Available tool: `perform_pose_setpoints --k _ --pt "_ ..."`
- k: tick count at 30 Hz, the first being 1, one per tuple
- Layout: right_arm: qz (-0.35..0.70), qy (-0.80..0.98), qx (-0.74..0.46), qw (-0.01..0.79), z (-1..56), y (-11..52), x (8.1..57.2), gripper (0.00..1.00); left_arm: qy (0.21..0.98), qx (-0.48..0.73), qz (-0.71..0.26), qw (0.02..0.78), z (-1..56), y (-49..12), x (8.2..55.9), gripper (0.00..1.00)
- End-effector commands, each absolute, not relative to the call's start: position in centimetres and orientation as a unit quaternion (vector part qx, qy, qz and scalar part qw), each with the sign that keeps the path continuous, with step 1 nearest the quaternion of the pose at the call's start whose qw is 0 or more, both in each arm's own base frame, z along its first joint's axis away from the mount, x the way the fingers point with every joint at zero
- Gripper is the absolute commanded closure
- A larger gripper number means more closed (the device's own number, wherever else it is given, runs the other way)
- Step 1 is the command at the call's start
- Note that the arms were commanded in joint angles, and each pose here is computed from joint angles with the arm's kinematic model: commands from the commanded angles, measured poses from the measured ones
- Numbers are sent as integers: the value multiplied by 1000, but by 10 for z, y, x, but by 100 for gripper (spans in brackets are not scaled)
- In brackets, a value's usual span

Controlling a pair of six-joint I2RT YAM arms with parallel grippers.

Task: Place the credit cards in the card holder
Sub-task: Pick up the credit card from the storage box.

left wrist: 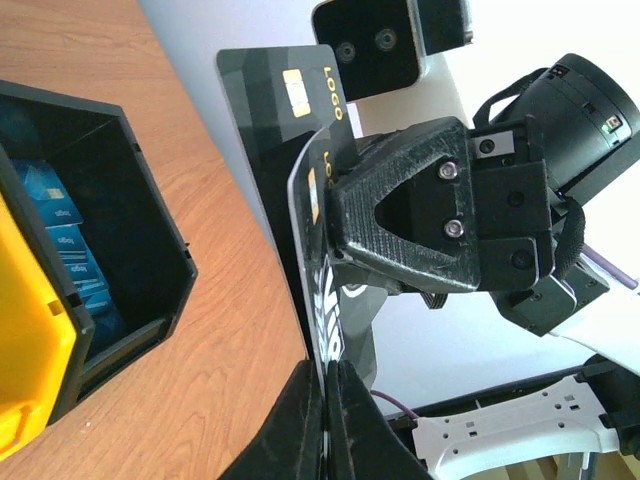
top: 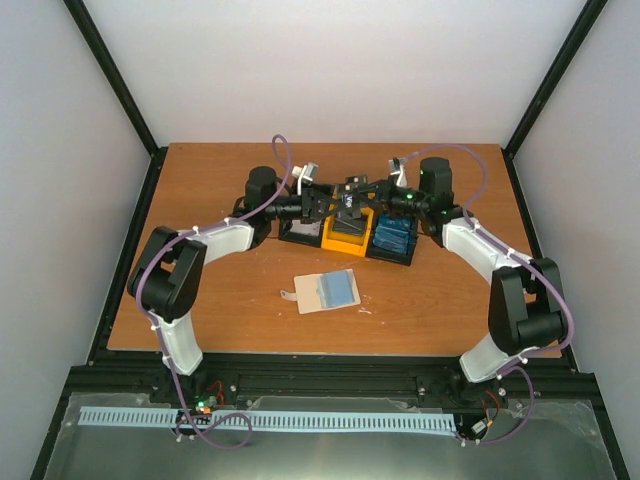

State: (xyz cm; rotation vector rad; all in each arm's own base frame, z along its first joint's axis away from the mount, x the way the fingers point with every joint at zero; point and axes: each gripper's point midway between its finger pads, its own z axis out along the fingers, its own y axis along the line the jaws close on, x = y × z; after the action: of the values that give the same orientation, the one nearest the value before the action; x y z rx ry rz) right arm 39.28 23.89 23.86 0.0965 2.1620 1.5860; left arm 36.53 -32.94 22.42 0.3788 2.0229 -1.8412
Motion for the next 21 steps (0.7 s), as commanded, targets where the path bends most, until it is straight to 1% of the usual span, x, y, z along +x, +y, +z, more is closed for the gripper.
perform_pose_setpoints --k 1,6,14,21 --pt "581 760 109 271 271 202 412 97 716 143 -648 218 242 -322 364 99" --pt "591 747 107 284 279 201 414 97 708 123 -662 212 251 -321 370 99" --pt "583 739 73 329 279 198 427 97 685 69 -706 165 260 -307 388 99" --pt "591 736 48 327 274 191 429 97 680 62 -713 160 261 -293 395 99"
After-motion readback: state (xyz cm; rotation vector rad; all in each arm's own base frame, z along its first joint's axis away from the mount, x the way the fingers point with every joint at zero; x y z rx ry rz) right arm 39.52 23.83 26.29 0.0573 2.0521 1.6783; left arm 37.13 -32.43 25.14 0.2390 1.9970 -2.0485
